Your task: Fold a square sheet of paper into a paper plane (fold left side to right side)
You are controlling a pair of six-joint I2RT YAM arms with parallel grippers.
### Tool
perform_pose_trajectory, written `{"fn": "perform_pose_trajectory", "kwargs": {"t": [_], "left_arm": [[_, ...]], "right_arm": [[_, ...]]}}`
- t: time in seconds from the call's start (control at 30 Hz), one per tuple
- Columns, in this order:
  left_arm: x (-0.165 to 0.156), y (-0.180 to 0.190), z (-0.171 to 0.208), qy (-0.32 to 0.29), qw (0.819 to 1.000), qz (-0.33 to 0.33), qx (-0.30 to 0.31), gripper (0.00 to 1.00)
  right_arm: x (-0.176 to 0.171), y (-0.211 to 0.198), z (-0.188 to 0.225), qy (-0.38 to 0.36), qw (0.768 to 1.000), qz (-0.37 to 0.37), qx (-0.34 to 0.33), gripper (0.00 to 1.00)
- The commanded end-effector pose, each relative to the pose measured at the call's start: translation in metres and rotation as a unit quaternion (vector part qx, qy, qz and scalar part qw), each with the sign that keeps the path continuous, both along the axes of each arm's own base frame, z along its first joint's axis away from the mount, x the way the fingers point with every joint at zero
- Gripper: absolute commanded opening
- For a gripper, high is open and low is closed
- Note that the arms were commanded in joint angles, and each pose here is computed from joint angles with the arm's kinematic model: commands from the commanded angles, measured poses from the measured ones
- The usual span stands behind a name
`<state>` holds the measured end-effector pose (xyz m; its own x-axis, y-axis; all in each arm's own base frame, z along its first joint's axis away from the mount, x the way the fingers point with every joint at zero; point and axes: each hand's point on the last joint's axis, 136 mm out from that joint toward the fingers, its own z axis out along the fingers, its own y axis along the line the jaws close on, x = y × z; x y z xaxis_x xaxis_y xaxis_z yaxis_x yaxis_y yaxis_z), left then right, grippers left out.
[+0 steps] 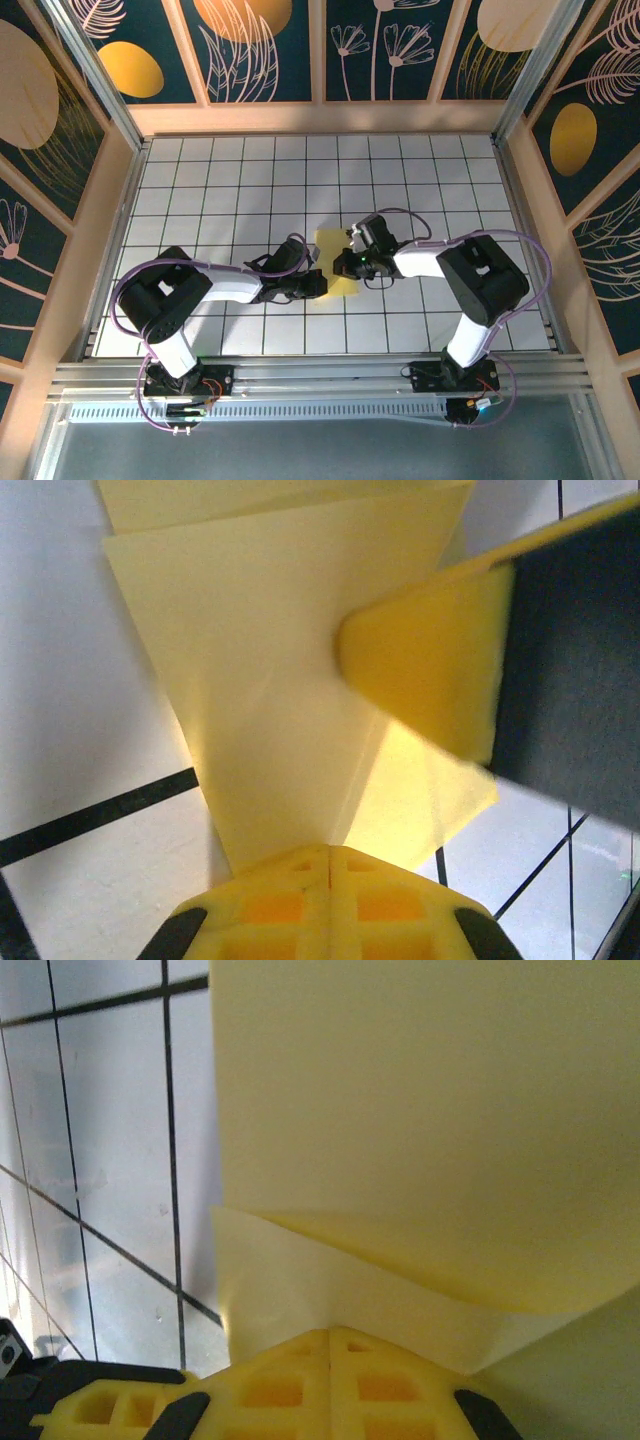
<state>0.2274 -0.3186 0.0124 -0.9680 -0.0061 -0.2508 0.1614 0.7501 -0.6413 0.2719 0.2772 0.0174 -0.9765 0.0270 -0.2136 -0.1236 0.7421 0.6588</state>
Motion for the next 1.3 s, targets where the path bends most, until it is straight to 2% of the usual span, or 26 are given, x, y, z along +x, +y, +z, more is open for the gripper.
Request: {"fn": "perform_pose_trajectory", "kwargs": {"t": [0.0,0.37,0.57,0.73,0.93,1.1,1.27], "left_arm": [[-0.018,0.032,-0.032,0.038,0.997,0.014,0.073,0.00],[-0.017,0.030,-0.029,0.034,0.997,0.013,0.068,0.00],[-0.011,0.022,-0.012,0.013,0.999,0.011,0.044,0.00],[-0.010,0.017,-0.007,0.008,0.999,0.007,0.037,0.00],[-0.007,0.010,-0.002,0.004,1.000,0.004,0.022,0.00],[-0.002,0.004,0.003,-0.001,1.000,0.003,0.015,0.00],[0.006,-0.004,0.014,-0.010,1.000,0.005,0.002,0.00]], "right_arm": [[0.014,-0.018,-0.012,-0.006,0.999,-0.017,-0.038,0.00],[0.059,-0.061,-0.013,-0.007,0.997,-0.061,-0.041,0.00],[0.073,-0.063,0.014,-0.035,0.997,-0.065,-0.034,0.00],[0.061,-0.053,0.035,-0.043,0.997,-0.057,-0.010,0.00],[0.028,-0.019,0.047,-0.028,0.999,-0.024,0.032,0.00],[0.011,-0.003,0.030,-0.005,0.999,-0.011,0.042,0.00],[0.011,-0.011,0.003,0.014,1.000,-0.021,0.007,0.00]]}}
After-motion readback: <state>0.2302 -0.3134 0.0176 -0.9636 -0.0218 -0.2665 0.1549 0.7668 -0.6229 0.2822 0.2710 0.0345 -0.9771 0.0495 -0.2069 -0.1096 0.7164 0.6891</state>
